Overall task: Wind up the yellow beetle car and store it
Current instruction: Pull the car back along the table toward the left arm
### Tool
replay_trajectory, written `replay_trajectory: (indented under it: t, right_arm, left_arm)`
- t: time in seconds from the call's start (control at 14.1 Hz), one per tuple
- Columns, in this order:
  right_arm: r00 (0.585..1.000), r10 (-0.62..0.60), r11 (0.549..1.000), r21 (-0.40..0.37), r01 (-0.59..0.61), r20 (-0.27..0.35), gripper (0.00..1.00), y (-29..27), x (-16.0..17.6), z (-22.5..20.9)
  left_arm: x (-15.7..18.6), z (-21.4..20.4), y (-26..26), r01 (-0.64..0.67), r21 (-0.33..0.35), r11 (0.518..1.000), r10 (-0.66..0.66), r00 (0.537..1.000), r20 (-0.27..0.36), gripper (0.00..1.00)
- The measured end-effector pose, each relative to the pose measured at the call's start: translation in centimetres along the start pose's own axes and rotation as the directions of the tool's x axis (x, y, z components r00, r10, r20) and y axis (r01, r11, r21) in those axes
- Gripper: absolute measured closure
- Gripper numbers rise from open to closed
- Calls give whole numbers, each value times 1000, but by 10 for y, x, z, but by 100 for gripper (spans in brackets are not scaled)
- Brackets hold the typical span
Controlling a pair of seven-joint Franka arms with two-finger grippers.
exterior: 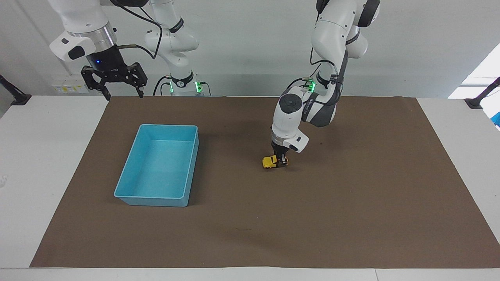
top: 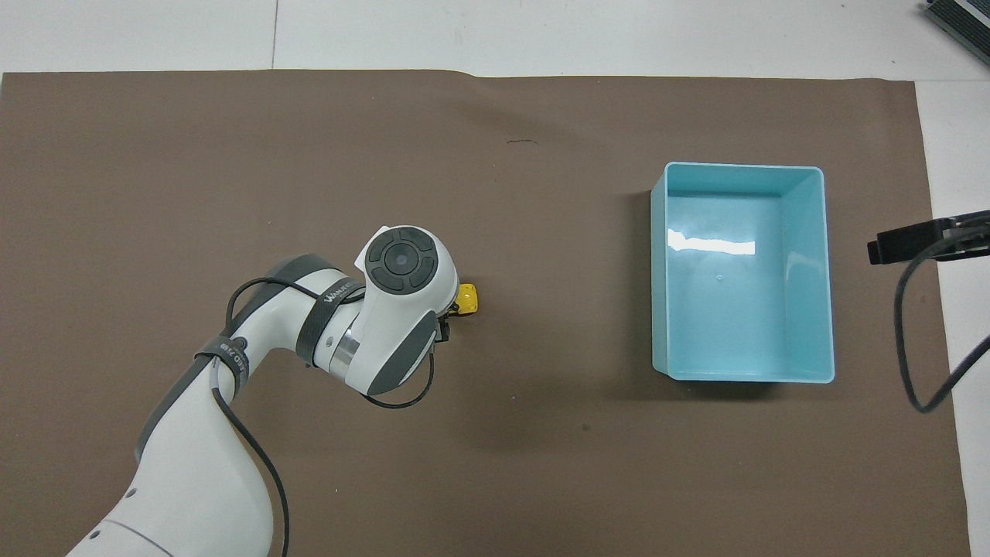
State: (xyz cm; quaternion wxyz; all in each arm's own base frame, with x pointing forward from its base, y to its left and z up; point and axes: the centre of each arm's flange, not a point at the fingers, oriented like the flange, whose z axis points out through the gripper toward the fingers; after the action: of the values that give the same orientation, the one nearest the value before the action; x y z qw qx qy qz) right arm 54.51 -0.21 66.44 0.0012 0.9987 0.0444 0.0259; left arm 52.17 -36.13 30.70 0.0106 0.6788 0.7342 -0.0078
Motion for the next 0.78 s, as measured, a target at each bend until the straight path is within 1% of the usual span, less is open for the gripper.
replay_trajectory:
  t: [0.28, 0.78]
  right_arm:
    - [1000, 0, 1000, 0, 0, 0, 0, 0, 0, 0]
    - [1000, 0, 1000, 0, 0, 0, 0, 0, 0, 0]
  left_arm:
    - [16, 0, 8, -14, 11, 1000, 14, 1000, -11, 55]
    - [75, -1, 30, -28, 43, 999, 30, 999, -33, 55]
